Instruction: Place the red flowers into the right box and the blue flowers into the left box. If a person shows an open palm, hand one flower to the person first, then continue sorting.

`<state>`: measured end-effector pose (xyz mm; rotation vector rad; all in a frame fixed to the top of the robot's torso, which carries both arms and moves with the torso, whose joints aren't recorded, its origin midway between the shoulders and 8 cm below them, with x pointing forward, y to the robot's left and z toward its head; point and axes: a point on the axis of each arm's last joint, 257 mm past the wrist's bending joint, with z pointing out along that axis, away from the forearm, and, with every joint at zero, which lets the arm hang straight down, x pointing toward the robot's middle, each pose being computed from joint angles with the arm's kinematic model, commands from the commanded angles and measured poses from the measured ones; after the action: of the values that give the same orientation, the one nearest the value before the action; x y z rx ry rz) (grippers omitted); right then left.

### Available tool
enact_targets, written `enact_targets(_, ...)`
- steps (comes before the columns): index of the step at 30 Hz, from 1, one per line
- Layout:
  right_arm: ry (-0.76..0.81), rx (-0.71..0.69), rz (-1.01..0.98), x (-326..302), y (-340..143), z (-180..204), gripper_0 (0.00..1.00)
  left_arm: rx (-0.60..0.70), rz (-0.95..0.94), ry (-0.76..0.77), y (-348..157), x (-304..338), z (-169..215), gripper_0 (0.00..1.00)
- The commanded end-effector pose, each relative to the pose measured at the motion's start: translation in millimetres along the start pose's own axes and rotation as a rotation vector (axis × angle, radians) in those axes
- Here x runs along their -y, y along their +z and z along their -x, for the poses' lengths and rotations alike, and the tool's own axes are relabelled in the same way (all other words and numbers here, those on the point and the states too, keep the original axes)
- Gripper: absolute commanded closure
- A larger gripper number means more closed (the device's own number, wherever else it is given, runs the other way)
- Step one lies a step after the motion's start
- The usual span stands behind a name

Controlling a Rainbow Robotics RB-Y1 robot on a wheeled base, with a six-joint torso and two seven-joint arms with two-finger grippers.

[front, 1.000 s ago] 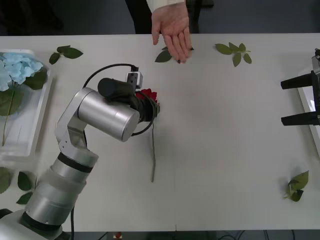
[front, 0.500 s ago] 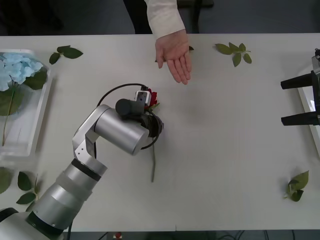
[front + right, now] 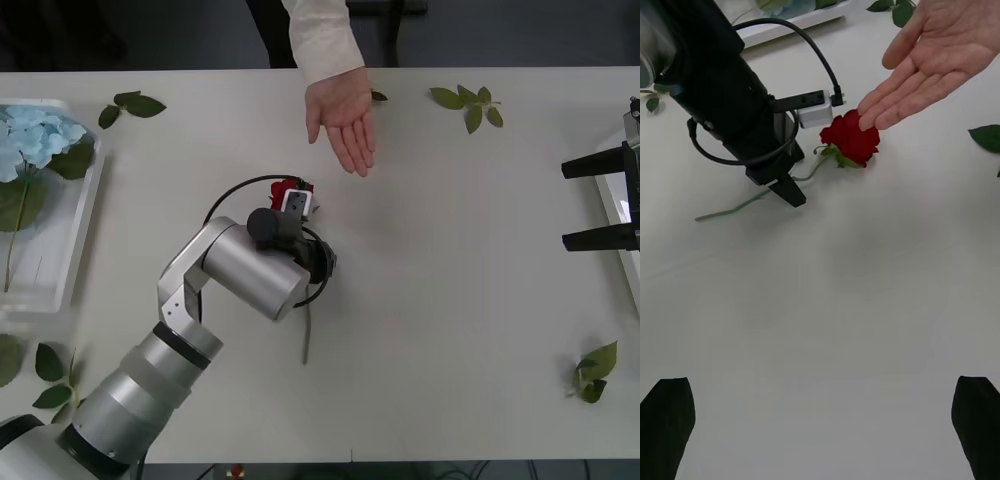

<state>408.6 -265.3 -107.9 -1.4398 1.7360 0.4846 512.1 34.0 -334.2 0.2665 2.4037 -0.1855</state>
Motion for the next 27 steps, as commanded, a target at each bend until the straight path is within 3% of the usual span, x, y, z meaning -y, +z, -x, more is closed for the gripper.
enact_targets(1,-0.069,-0.034,-0.027,6.0,-15.5,5.6,0.0,0.001,0.003,-0.015,3.6,7.3,2.1,0.19)
enact_targets(3,-0.069,-0.034,-0.027,6.0,-15.5,5.6,0.0,0.001,0.01,-0.01,4.4,5.3,1.9,0.36)
enact_targets(8,-0.069,-0.034,-0.027,6.0,-15.5,5.6,0.0,0.002,0.039,-0.002,6.7,-4.9,0.4,1.0)
enact_targets(18,-0.069,-0.034,-0.027,6.0,-15.5,5.6,0.0,0.063,0.017,-0.033,-4.2,-16.2,25.5,1.0)
enact_targets(27,-0.069,-0.034,-0.027,6.0,-15.5,5.6,0.0,0.223,-0.1,-0.06,-79.4,-28.7,87.9,1.0)
